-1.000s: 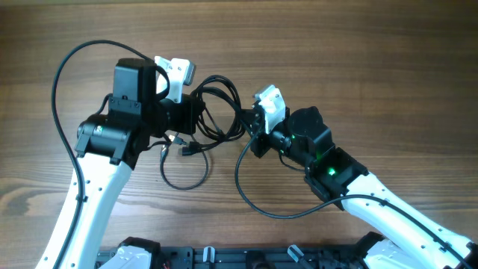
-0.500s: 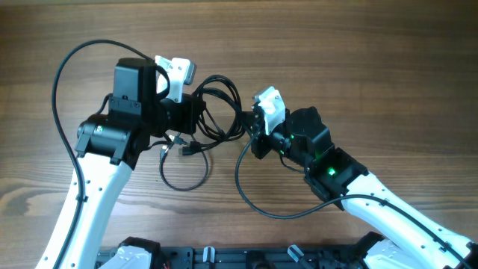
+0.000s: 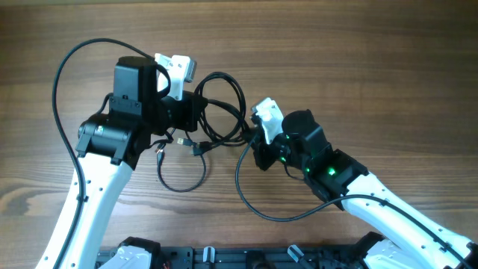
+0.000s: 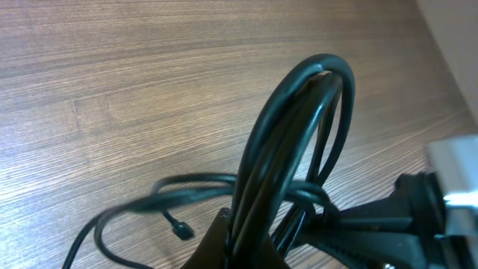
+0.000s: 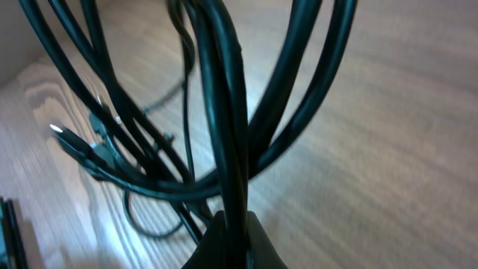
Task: Untangle cables
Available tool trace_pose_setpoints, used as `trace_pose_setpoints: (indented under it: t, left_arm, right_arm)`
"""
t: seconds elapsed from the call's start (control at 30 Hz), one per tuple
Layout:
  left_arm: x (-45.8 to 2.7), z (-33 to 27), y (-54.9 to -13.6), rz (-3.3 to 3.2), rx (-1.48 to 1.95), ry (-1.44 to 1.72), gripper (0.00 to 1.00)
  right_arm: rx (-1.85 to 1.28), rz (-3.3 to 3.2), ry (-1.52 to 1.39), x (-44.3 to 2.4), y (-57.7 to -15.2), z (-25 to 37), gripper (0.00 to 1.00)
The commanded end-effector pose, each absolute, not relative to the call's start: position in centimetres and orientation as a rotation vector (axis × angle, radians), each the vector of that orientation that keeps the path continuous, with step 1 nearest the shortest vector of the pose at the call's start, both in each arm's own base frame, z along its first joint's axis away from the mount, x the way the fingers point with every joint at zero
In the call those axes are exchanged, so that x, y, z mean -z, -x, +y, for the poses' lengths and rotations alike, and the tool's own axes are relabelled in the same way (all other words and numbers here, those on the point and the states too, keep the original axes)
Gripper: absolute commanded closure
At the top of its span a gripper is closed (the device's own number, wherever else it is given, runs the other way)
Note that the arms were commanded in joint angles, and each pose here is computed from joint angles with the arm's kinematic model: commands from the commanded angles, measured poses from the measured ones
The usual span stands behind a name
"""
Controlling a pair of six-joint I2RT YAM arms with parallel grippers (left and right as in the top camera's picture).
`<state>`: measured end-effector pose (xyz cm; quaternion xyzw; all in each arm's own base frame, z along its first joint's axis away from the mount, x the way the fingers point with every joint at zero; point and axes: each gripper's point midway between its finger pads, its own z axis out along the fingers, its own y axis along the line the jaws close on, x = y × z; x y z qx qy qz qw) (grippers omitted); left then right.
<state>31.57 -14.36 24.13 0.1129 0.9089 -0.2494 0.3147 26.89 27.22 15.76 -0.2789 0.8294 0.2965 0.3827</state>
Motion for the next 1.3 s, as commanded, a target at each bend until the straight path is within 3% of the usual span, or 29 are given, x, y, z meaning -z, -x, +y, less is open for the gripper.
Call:
trace_pose_setpoints:
  t: [0.0, 0.3, 0.53, 0.93, 1.0, 1.03, 1.13, 1.2, 1.27]
  left_arm:
    - [-25.5, -15.0, -32.0, 2.355, 0.72, -0.247, 0.96]
    - [-26.4, -15.2, -32.8, 2.31, 0.737, -0.217, 0.96]
    - [-26.8, -13.7, -34.4, 2.297, 0.69, 0.019, 0.96]
    - [-26.5, -11.9, -35.3, 2.291, 0.637, 0.248, 0.96]
    - [-26.4, -11.9, -35.2, 2.3, 0.623, 0.224, 0.96]
    - [-26.2, -11.9, -35.1, 2.305, 0.611, 0.201, 0.96]
    - [-26.1, -11.8, -34.9, 2.315, 0.601, 0.188, 0.96]
    - [-26.0, -11.8, -34.9, 2.314, 0.577, 0.13, 0.96]
    - [-25.9, -11.8, -34.8, 2.318, 0.556, 0.088, 0.96]
  right_arm:
    - [-0.749, 2.228, 0.739, -13.4, -25.5, 26.5, 0.96]
    - [-0.713, 2.368, 0.758, -10.7, -24.0, 25.4, 0.96]
    - [-0.716, 2.403, 0.765, -9.7, -23.8, 25.4, 0.96]
    - [-0.756, 2.33, 0.715, -11.1, -25.1, 26.4, 0.94]
    - [-0.773, 2.29, 0.7, -11.9, -25.6, 26.8, 0.8]
    - [-0.78, 2.264, 0.697, -12.4, -25.9, 27.1, 0.6]
    - [-0.795, 2.2, 0.691, -13.5, -26.6, 27.7, 0.31]
    - [-0.806, 2.16, 0.687, -14.2, -27.0, 28.0, 0.22]
    - [-0.813, 2.13, 0.683, -14.8, -27.3, 28.2, 0.2]
